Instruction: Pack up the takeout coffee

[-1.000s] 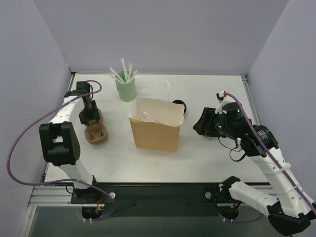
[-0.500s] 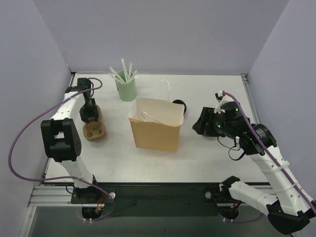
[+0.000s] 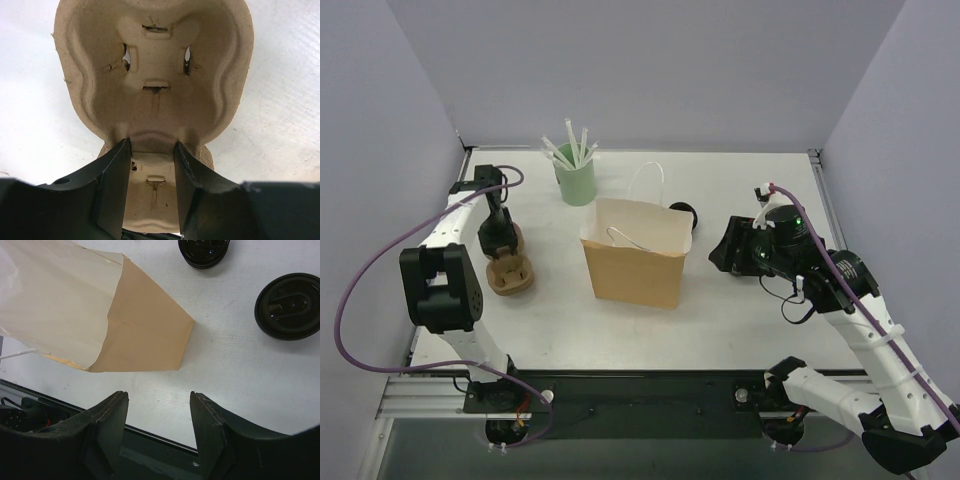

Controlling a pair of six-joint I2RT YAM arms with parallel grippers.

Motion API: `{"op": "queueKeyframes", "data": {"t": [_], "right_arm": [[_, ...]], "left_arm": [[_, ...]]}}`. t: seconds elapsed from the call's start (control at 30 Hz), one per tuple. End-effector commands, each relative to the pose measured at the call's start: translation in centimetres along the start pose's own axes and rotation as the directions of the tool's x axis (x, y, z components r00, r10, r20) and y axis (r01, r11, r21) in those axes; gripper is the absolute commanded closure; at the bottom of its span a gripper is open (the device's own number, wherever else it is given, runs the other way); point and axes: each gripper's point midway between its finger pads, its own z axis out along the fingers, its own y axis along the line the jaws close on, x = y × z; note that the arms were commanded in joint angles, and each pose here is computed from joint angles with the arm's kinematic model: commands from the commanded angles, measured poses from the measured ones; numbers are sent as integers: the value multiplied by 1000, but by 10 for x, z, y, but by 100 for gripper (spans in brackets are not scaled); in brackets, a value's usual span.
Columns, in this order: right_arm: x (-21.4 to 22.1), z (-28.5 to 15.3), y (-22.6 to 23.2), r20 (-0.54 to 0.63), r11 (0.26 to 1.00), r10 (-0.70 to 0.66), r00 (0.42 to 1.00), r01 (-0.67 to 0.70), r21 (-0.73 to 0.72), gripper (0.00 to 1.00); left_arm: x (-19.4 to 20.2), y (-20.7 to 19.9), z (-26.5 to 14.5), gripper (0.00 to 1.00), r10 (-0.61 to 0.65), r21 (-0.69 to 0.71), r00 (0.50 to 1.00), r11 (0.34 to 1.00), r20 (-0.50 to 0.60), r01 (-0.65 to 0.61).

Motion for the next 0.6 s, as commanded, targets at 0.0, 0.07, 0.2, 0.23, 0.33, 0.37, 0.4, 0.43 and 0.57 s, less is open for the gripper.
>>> {"op": "queueKeyframes", "data": {"t": [0.0, 0.07, 0.2, 0.23, 0.33, 0.37, 0.4, 0.43, 0.57], "right_arm": [[-2, 0, 5, 11, 1000, 5, 1000, -5, -15, 47], [-3, -2, 6, 16, 1000, 7, 1000, -6, -21, 47], [-3, -2, 4, 19, 1000, 8, 1000, -7, -16, 46], [-3, -2, 4, 21, 1000, 8, 1000, -7, -16, 47], [-2, -2, 4, 18, 1000, 7, 1000, -6, -18, 47], [-3, -2, 4, 20, 1000, 9, 1000, -9, -18, 47], [-3, -2, 4, 21, 1000, 8, 1000, -7, -16, 47], [-3, -2, 4, 21, 1000, 9, 1000, -9, -16, 47], [-3, -2, 5, 19, 1000, 8, 1000, -8, -17, 47]], "left_arm": [[-17, 0, -10, 59, -29, 10, 998, 1000, 54, 28], [-17, -3, -10, 80, -28, 22, 998, 999, 55, 27], [-18, -4, -9, 54, -31, 23, 999, 999, 40, 30], [-17, -4, -7, 53, -28, 19, 999, 999, 31, 27], [-19, -2, -11, 90, -32, 17, 998, 999, 45, 31], [-20, -2, -12, 89, -37, 19, 998, 999, 54, 36], [-20, -3, -13, 78, -36, 20, 998, 999, 57, 35], [-21, -3, -14, 64, -36, 20, 998, 999, 59, 35], [-24, 4, -20, 67, -36, -8, 997, 999, 75, 37]]}}
